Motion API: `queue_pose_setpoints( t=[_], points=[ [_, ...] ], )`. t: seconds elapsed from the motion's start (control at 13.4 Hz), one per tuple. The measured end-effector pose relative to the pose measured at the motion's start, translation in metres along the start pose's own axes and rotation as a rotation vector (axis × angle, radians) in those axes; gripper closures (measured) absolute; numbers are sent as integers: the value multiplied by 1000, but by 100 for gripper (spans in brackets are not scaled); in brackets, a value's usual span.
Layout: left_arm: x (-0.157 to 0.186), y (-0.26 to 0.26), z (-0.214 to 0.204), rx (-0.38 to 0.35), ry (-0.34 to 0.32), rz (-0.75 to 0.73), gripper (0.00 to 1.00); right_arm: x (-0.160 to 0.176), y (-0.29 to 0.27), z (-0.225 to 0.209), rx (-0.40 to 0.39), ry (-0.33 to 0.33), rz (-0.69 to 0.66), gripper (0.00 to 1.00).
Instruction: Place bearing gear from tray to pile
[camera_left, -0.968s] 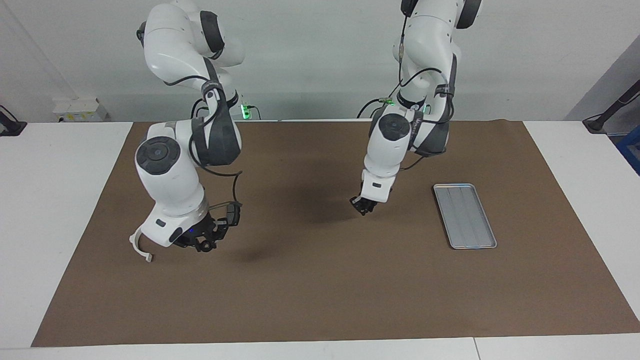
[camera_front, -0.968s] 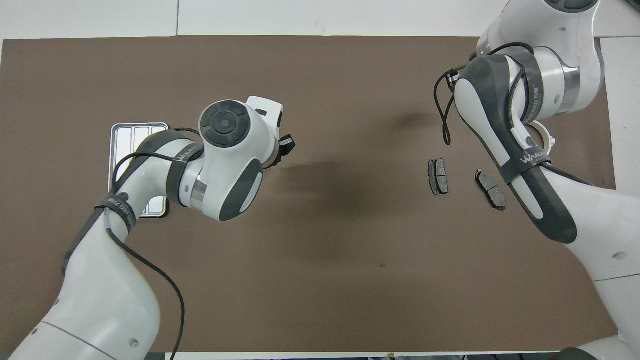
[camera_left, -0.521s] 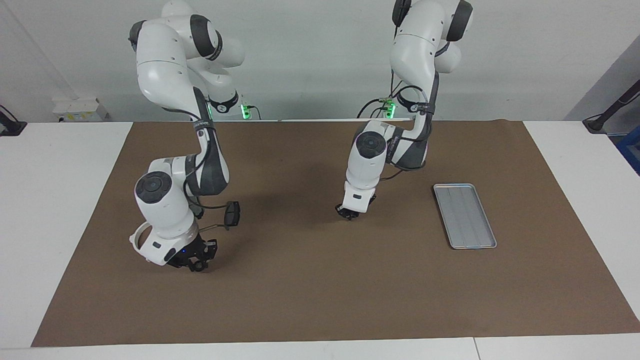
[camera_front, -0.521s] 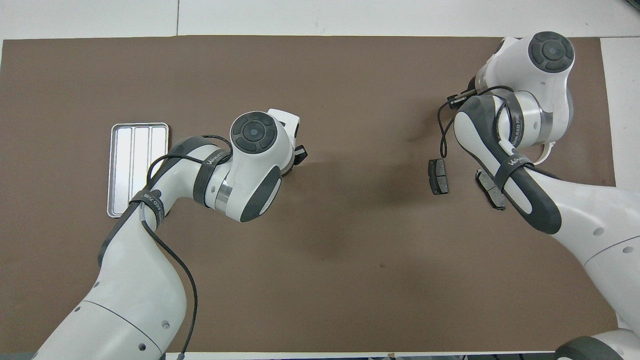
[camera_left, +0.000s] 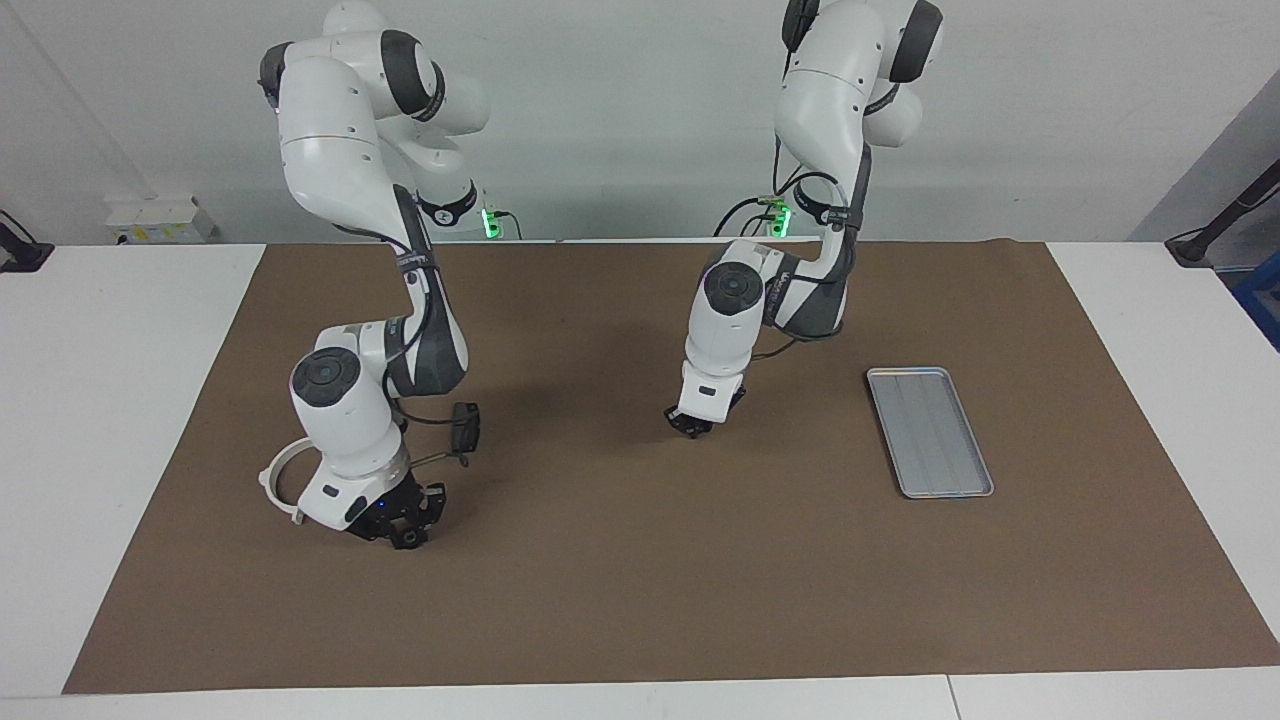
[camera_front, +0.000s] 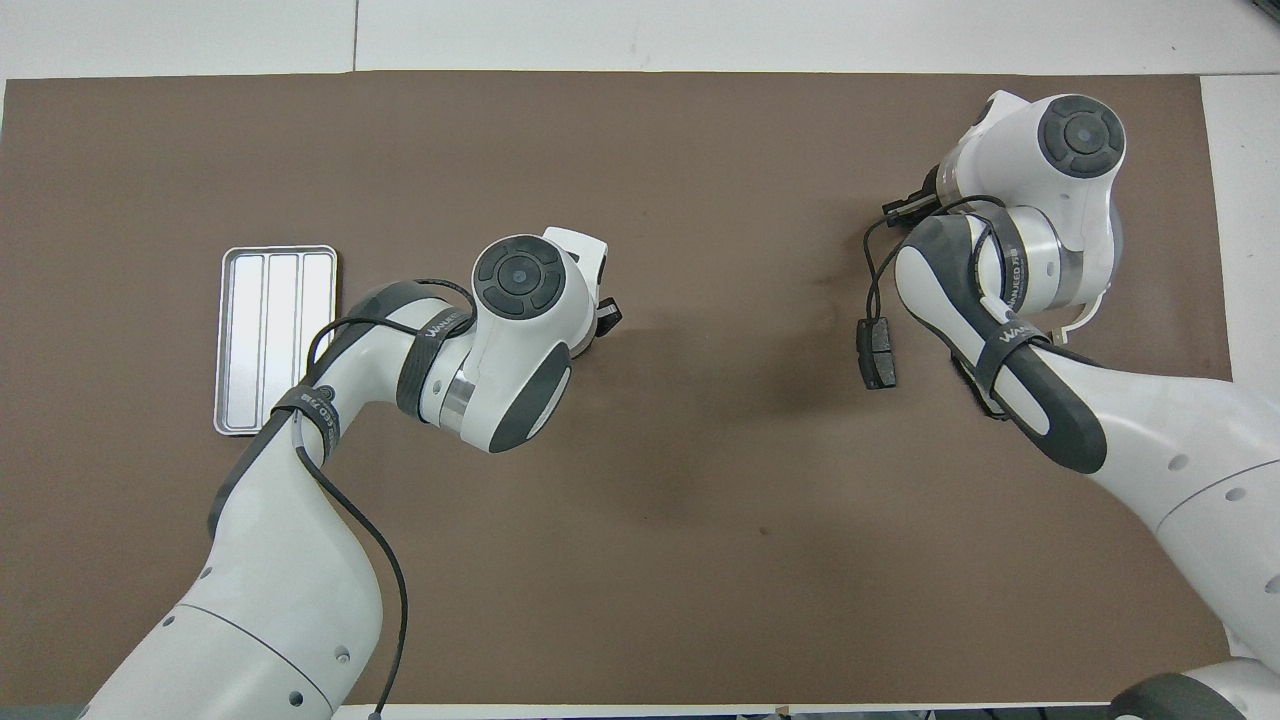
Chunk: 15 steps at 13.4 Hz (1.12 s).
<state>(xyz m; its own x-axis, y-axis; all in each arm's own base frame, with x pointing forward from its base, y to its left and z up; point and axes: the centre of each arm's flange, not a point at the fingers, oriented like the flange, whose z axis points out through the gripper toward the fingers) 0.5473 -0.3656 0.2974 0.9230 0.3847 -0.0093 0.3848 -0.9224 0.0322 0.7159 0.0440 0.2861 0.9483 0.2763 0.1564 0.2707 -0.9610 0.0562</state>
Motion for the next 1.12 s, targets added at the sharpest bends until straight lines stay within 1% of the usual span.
queue_pose_setpoints(
  t=[0.07,0.15,0.22,0.3,0.37,0.45,0.52,0.67,0.74,0.82,0.97,1.12],
  points=[
    [0,0,0,0,0,0,76,0,0,0,0,0,0,65],
    [1,0,0,0,1,-3,67,0,0,1,0,-1,-1,57],
    [2,0,-2,-2,4,-7,57,0,-2,1,2,-2,-3,43],
    [7,0,-7,-2,14,-10,41,0,-6,0,2,-3,-7,31],
    [15,-3,-17,0,28,-18,28,1,-8,-4,2,-7,-12,18],
    [30,-12,-37,-1,45,-39,15,1,-11,-13,2,-18,-16,6],
    [51,-30,-70,-7,61,-71,2,2,-16,-26,3,-33,-23,0],
    [91,-87,-151,-28,87,-110,0,3,-42,-62,2,-76,12,0],
    [103,-120,-191,-31,94,-113,0,4,-66,-84,0,-94,52,0],
    [107,-151,-224,-27,93,-93,0,4,-96,-105,-3,-105,106,0],
    [105,-201,-271,-5,72,-23,0,2,-178,-136,-7,-105,251,0],
    [104,-241,-294,20,36,54,0,-6,-258,-147,1,-96,391,0]
  ],
)
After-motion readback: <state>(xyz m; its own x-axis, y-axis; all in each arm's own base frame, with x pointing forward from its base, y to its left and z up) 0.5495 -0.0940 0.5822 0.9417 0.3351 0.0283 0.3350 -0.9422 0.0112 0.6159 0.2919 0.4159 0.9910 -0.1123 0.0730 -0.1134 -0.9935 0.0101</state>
